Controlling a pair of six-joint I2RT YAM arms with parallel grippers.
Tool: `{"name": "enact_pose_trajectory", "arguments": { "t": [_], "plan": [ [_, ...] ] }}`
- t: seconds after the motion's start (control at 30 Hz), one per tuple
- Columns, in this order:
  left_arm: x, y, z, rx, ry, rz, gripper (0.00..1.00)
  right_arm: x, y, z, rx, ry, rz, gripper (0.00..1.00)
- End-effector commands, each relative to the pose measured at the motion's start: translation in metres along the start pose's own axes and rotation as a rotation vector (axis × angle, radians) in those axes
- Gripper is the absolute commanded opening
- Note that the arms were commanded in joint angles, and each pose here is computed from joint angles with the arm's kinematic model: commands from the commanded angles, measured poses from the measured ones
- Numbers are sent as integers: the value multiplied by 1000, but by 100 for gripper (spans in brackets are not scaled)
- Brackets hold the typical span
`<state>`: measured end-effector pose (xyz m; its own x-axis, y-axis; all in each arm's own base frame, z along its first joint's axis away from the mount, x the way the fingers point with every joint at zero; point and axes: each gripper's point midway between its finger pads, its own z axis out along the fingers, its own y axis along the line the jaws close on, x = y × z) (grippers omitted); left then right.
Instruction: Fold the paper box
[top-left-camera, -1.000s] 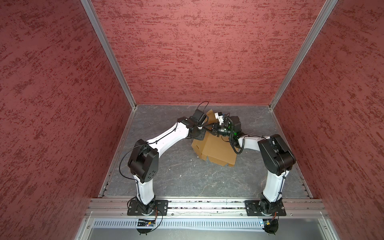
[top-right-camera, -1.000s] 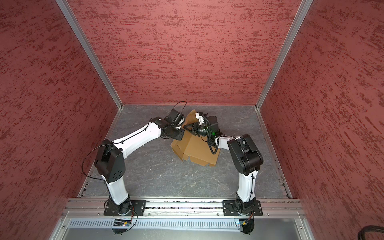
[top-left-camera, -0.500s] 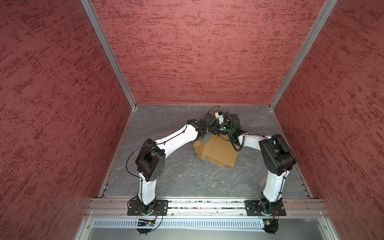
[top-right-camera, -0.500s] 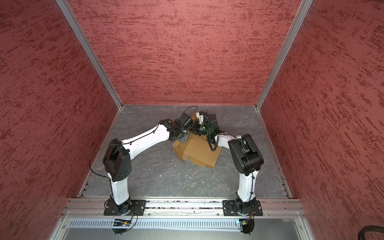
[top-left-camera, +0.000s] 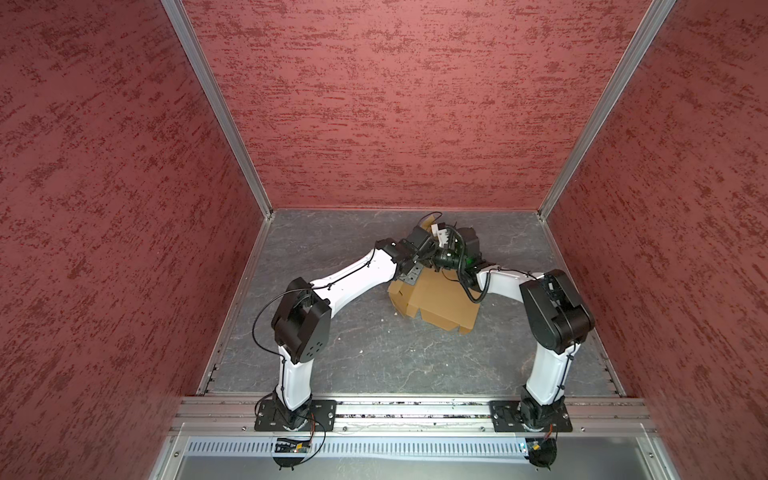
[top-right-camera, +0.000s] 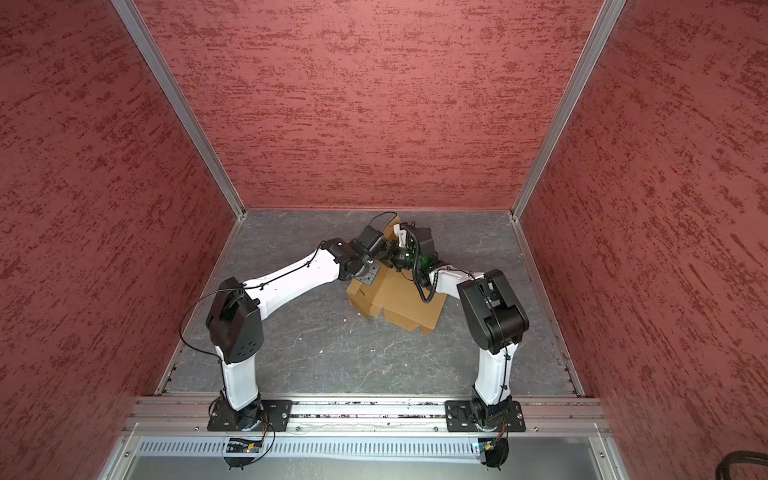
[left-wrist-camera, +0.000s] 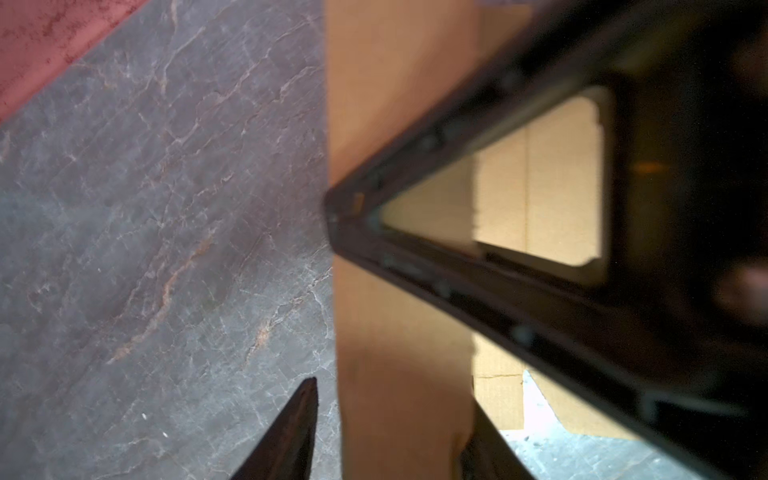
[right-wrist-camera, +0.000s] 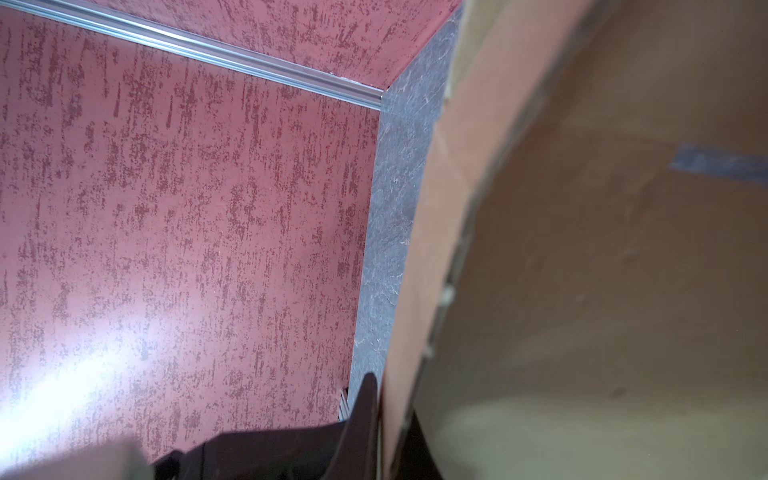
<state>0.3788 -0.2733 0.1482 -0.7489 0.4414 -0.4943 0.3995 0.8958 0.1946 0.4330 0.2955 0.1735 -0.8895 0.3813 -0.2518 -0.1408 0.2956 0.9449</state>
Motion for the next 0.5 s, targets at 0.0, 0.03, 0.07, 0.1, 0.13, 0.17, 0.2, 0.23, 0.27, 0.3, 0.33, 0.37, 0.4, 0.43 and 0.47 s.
{"name": "enact_pose_trajectory", "arguments": {
  "t": [0.0, 0.03, 0.07, 0.1, 0.13, 0.17, 0.2, 0.23, 0.27, 0.3, 0.33, 0.37, 0.4, 0.43, 0.47],
  "plan": [
    [-20, 18, -24, 39, -91, -60, 60, -17, 23, -8, -34, -95, -16, 7],
    [-22, 22, -29, 54, -104, -75, 62, -18, 23, -8, -29, -106, -11, 7],
    [-24, 26, -34, 72, -116, -90, 64, -20, 21, -8, -18, -119, 6, 7],
    [-26, 31, -40, 88, -130, -106, 66, -22, 19, -7, -5, -129, 25, 7],
    [-27, 35, -45, 98, -143, -117, 67, -23, 16, -7, 9, -135, 48, 7],
    [-27, 40, -51, 109, -155, -130, 70, -23, 13, -6, 21, -137, 76, 7],
    [-26, 43, -55, 117, -163, -139, 71, -23, 12, -5, 25, -139, 96, 6],
    [-24, 48, -60, 123, -170, -151, 72, -23, 11, -4, 28, -143, 118, 6],
    [-20, 53, -64, 125, -174, -166, 72, -23, 11, -3, 35, -144, 129, 6],
    [-16, 57, -67, 127, -179, -177, 73, -23, 12, -2, 40, -146, 138, 6],
    [-11, 63, -70, 128, -184, -196, 73, -24, 12, -2, 47, -153, 143, 6],
    [-4, 67, -74, 137, -187, -218, 73, -24, 14, -2, 53, -156, 145, 6],
    [4, 73, -75, 139, -184, -240, 73, -25, 14, -3, 63, -161, 148, 6],
    [13, 79, -78, 143, -185, -268, 73, -26, 15, -3, 67, -165, 151, 6],
    [22, 85, -81, 148, -187, -301, 73, -26, 16, -4, 69, -168, 152, 6]
  ]
}}
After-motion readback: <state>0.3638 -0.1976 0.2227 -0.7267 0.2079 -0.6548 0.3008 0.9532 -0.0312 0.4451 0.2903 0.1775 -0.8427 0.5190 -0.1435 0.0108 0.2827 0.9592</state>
